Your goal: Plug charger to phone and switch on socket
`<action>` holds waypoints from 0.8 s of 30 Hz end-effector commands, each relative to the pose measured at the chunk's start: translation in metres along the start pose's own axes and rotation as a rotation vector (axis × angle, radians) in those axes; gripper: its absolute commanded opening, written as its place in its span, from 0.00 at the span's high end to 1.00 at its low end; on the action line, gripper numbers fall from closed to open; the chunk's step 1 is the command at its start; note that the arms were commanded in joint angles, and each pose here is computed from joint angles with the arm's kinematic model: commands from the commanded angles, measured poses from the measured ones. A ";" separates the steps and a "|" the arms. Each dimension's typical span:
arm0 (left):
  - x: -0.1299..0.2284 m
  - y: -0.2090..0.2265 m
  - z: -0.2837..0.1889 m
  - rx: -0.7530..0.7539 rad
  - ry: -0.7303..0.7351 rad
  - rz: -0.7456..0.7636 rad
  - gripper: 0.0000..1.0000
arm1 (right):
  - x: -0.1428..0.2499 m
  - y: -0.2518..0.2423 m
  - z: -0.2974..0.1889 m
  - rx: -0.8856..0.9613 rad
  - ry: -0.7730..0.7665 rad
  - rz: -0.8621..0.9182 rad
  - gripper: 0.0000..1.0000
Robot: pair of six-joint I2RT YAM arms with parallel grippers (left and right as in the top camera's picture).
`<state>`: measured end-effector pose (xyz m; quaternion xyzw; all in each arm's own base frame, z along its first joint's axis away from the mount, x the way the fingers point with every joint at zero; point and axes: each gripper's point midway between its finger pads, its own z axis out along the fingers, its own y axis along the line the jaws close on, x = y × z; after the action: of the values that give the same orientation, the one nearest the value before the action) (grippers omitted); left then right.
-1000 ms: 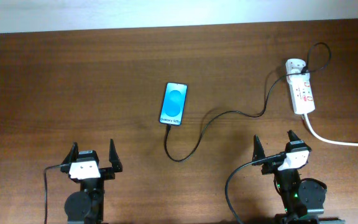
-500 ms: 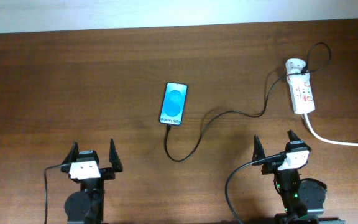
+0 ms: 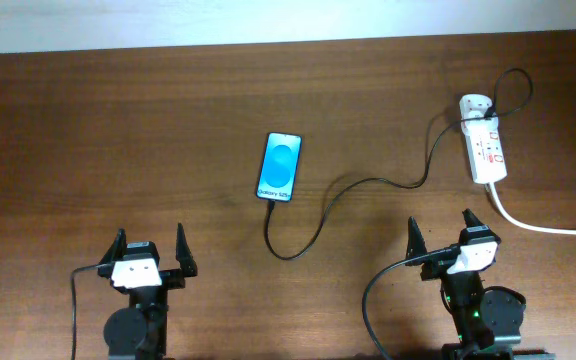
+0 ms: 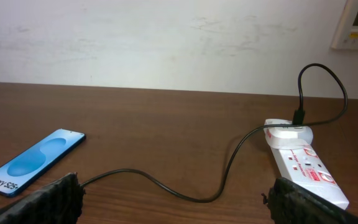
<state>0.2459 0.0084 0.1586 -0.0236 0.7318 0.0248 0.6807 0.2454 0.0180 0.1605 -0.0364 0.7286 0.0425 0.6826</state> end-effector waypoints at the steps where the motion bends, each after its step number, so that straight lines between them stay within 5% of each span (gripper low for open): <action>1: 0.000 -0.003 0.000 0.014 -0.001 0.001 0.01 | 0.003 0.000 0.000 0.002 0.005 0.011 0.02; 24: 0.000 -0.003 0.000 0.014 -0.001 0.001 0.01 | 0.003 0.002 0.000 -0.006 0.005 0.011 0.02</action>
<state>0.2459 0.0084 0.1586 -0.0236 0.7318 0.0248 0.6807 0.2454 0.0180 0.1605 -0.0362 0.7286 0.0426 0.6826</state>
